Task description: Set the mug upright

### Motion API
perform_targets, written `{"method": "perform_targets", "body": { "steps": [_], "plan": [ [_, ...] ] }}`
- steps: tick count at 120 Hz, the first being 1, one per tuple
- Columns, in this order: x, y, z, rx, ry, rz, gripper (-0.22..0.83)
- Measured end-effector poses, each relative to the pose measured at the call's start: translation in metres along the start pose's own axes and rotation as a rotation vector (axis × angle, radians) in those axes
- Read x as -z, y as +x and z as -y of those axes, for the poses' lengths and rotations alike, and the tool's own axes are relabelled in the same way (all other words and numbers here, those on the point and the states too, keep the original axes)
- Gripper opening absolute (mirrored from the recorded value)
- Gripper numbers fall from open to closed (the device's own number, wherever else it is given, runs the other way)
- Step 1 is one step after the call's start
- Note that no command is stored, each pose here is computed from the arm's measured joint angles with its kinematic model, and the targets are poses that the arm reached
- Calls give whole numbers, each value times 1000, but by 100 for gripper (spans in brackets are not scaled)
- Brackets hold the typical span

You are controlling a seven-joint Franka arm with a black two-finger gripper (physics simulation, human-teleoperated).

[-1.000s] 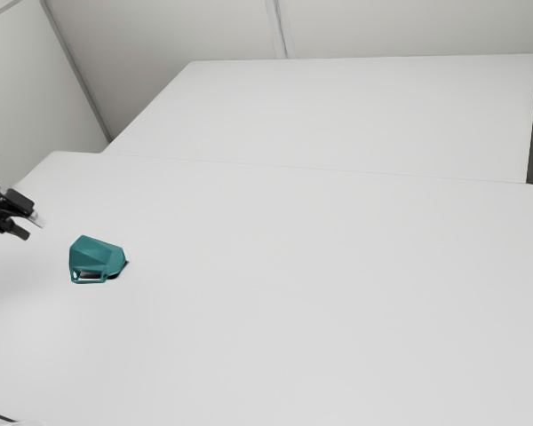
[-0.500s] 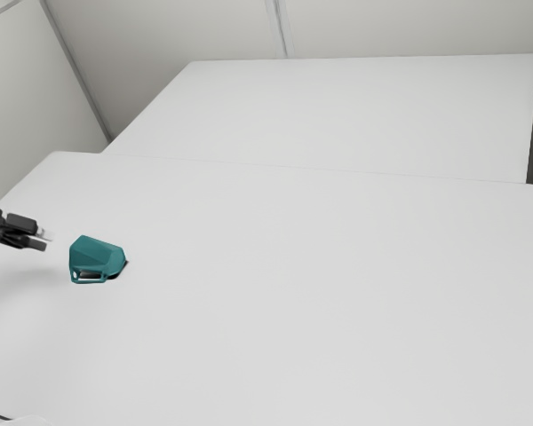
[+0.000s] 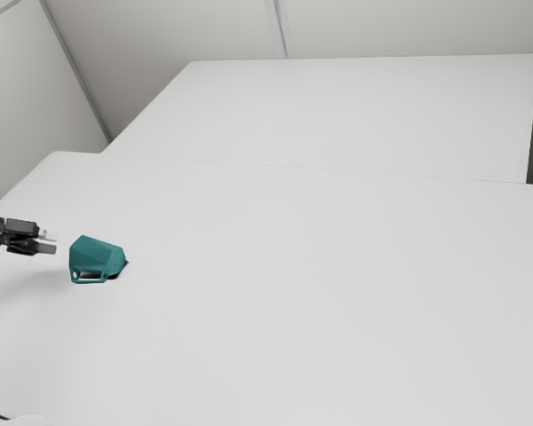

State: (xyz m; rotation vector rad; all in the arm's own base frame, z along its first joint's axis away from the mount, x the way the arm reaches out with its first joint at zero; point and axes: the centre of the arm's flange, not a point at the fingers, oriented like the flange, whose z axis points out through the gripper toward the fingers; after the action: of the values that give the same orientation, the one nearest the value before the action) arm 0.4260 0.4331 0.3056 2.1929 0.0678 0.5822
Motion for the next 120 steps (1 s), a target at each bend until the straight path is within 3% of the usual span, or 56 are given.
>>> {"method": "perform_targets", "body": {
  "steps": [40, 120],
  "plan": [
    [-3, -7, 7, 28, -30, -2, 59],
    [-44, 11, 0, 8, -81, 31, 58]
  ]
}}
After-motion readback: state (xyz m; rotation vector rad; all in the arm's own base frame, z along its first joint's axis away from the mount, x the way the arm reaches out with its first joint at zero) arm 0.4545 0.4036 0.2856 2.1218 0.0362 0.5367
